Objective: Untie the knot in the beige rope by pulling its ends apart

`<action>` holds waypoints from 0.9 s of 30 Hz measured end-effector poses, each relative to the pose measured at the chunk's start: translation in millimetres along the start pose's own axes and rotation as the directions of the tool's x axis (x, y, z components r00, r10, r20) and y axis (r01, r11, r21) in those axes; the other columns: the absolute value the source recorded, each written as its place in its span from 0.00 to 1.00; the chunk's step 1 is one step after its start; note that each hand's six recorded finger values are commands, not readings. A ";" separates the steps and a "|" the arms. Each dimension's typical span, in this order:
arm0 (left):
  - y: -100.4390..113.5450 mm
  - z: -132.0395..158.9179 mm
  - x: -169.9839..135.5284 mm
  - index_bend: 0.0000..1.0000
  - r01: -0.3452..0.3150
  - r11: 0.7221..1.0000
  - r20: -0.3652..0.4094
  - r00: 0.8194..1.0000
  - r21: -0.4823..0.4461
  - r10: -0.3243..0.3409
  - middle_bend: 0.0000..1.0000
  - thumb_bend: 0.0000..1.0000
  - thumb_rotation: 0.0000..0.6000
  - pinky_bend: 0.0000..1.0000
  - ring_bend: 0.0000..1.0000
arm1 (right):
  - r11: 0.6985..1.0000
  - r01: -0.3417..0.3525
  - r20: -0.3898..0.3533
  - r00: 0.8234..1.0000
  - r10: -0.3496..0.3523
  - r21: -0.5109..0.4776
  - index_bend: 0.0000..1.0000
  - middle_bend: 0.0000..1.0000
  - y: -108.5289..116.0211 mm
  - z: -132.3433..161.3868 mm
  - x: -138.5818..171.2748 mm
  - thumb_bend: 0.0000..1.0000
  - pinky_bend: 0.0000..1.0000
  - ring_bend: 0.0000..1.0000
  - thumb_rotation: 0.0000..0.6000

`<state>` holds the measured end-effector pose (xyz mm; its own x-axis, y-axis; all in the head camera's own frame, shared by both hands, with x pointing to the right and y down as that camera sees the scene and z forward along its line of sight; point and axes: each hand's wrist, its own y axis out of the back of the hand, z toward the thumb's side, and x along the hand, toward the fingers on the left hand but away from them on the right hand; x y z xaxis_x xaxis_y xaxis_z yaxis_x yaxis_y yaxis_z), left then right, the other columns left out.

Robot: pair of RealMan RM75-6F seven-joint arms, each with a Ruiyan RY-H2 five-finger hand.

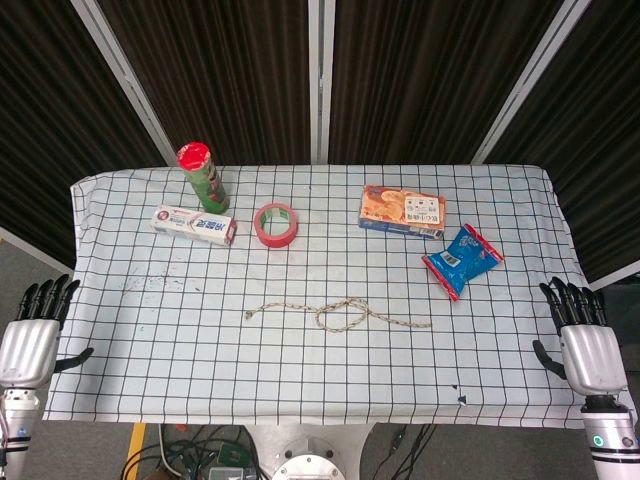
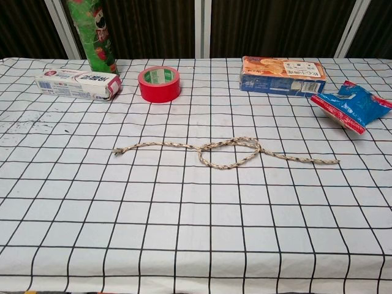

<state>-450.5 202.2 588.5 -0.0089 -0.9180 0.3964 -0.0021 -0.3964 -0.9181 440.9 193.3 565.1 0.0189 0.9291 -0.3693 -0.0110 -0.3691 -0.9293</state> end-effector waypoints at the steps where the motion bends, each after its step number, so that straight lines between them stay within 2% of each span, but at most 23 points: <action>1: -0.5 0.4 0.3 0.02 0.002 1.000 0.000 1.000 -0.002 -0.002 0.00 0.02 1.00 0.01 0.00 | 1.000 -0.002 -0.001 1.000 0.002 0.002 0.00 0.00 0.2 0.4 -0.4 0.25 0.00 0.00 1.00; 15: -2.4 7.9 6.0 0.03 0.016 0.999 0.026 1.000 -0.028 -0.015 0.00 0.02 1.00 0.02 0.00 | 1.000 0.005 0.018 1.000 -0.005 -0.010 0.00 0.00 4.7 -3.5 -3.5 0.25 0.00 0.00 1.00; 21: -7.8 32.5 13.9 0.06 0.064 0.995 0.111 0.992 -0.075 -0.055 0.00 0.02 1.00 0.05 0.00 | 1.000 0.007 0.011 1.000 -0.007 0.008 0.00 0.00 8.2 -5.9 -3.4 0.25 0.00 0.00 1.00; 27: -13.8 67.8 32.4 0.14 0.056 0.998 0.194 0.980 -0.030 -0.049 0.07 0.02 1.00 0.12 0.00 | 1.000 0.021 0.014 1.000 -0.021 0.022 0.00 0.00 15.1 -8.1 -4.6 0.25 0.00 0.00 1.00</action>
<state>-383.0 177.3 614.2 0.1850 -0.8819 0.4335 -0.0326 -0.4464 -0.8942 448.7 183.3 552.7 0.0051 0.9369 -0.3496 -0.0323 -0.3493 -0.9365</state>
